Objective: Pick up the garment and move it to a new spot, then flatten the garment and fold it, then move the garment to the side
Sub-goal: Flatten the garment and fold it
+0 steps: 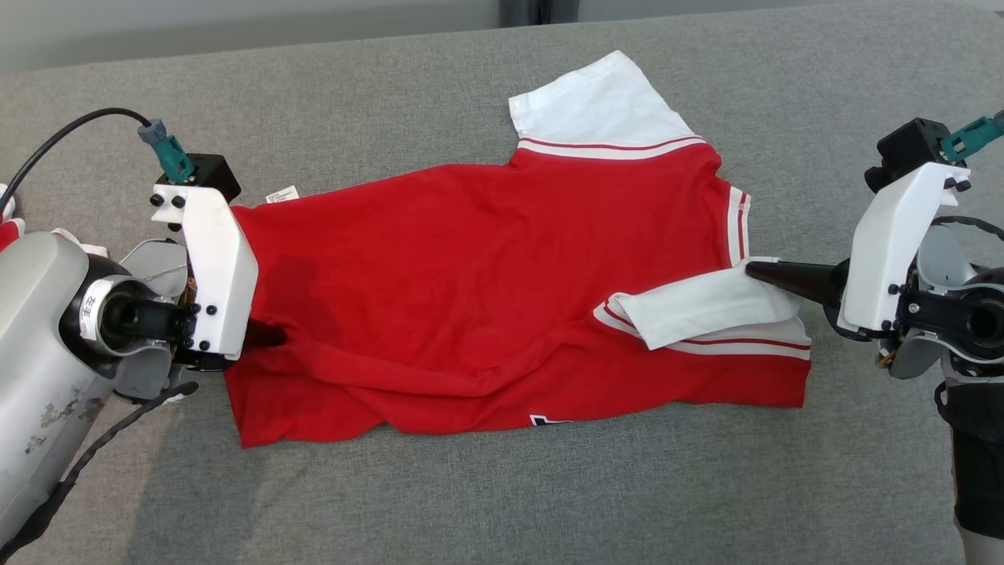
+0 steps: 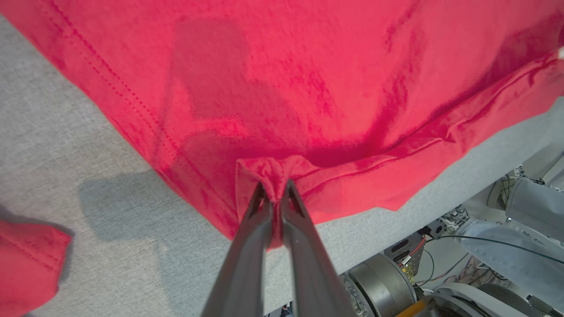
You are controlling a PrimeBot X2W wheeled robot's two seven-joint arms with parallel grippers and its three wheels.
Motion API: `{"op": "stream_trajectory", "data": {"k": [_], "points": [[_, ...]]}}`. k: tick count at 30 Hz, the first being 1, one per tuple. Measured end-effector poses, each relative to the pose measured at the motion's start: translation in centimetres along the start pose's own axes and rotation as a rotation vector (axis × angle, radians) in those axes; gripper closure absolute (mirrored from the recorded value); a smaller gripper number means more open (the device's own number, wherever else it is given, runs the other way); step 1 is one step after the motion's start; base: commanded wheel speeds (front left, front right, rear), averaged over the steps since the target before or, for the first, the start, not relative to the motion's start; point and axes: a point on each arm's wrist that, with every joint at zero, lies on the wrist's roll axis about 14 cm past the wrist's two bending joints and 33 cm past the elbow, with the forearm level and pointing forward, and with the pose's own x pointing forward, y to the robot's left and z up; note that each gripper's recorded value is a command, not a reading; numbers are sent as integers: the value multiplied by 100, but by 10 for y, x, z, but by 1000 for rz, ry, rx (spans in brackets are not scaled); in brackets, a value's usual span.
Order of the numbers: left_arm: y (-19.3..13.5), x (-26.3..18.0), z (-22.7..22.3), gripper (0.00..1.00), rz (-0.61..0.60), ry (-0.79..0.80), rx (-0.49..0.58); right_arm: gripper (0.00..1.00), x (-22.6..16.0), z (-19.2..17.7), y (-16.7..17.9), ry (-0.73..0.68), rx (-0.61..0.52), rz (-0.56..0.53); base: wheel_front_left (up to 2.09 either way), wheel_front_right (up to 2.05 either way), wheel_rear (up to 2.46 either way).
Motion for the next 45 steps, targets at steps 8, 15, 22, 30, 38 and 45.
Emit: {"op": "stream_trajectory", "data": {"k": [8, 15, 22, 30, 38, 45], "points": [[-3, -13, 5, 0, 0, -86, 14, 0, -15, 18, 12, -171, -4, 34, 0, 0, 0], [4, -54, 33, 0, 57, -469, 64, 0, -59, 49, 33, -523, -92, 64, 0, 0, 0], [21, -86, 36, 0, 163, -907, 33, 0, -91, 43, 29, -786, -140, 37, 0, 0, 0], [8, -67, -4, 0, 182, -1106, -64, 0, -84, 5, -7, -872, -66, -61, 0, 0, 0], [6, -14, -49, 0, 189, -926, -135, 0, -45, -42, -43, -686, 21, -140, 0, 0, 0], [13, 17, -66, 0, 204, -748, -146, 0, -7, -60, -49, -517, 67, -133, 0, 0, 0]]}}
